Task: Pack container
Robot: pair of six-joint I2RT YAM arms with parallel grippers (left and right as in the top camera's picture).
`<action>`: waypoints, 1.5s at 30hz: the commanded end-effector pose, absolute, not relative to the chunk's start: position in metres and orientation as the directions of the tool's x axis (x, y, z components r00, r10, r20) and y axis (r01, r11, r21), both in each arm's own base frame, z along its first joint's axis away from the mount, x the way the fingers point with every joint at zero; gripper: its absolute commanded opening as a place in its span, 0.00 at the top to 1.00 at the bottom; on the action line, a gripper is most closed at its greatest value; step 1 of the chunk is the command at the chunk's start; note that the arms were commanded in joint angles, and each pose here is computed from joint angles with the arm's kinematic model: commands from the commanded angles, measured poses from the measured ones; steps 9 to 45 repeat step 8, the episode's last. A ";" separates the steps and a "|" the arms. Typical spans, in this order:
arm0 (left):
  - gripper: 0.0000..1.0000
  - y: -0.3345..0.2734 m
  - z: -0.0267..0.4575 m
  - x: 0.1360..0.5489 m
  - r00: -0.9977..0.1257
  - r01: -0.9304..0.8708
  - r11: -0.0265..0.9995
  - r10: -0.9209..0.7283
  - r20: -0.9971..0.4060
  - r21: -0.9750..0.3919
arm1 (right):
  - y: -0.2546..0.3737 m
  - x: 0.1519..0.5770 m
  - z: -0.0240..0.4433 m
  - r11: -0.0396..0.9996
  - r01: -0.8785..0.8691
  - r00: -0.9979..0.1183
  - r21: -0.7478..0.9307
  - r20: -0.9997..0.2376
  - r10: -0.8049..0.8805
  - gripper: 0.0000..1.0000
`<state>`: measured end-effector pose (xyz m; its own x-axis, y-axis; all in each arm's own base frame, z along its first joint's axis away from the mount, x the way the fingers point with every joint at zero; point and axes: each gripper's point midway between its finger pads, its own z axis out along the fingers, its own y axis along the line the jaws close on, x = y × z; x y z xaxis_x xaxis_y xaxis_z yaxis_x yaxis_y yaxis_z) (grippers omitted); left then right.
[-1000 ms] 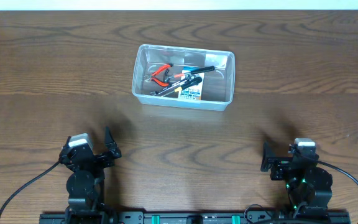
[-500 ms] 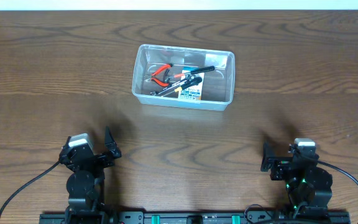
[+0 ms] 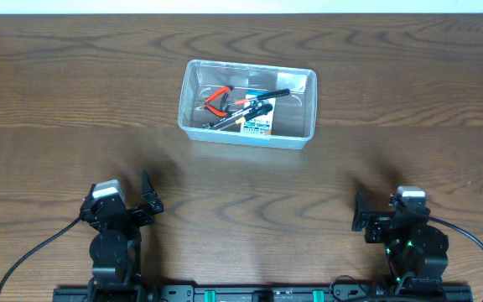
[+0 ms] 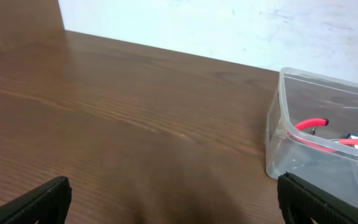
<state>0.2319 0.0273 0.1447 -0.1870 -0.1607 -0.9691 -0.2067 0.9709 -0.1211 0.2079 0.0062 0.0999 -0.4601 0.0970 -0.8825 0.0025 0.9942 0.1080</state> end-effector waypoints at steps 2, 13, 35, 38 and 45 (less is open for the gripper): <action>0.02 0.026 0.132 0.233 -0.208 -0.203 0.971 -0.168 -0.964 -0.126 | 0.005 0.208 0.099 0.992 0.015 -0.456 0.123 -0.882 0.117 0.01; 0.02 0.026 0.132 0.233 -0.208 -0.203 0.971 -0.168 -0.964 -0.126 | 0.005 0.208 0.099 0.992 0.015 -0.456 0.123 -0.882 0.117 0.01; 0.02 0.026 0.132 0.233 -0.208 -0.203 0.971 -0.168 -0.964 -0.126 | 0.005 0.208 0.099 0.992 0.015 -0.456 0.123 -0.882 0.117 0.01; 0.02 0.026 0.132 0.233 -0.208 -0.203 0.971 -0.168 -0.964 -0.126 | 0.005 0.208 0.099 0.992 0.015 -0.456 0.123 -0.882 0.117 0.01; 0.02 0.026 0.132 0.233 -0.208 -0.203 0.971 -0.168 -0.964 -0.126 | 0.005 0.208 0.099 0.992 0.015 -0.456 0.123 -0.882 0.117 0.01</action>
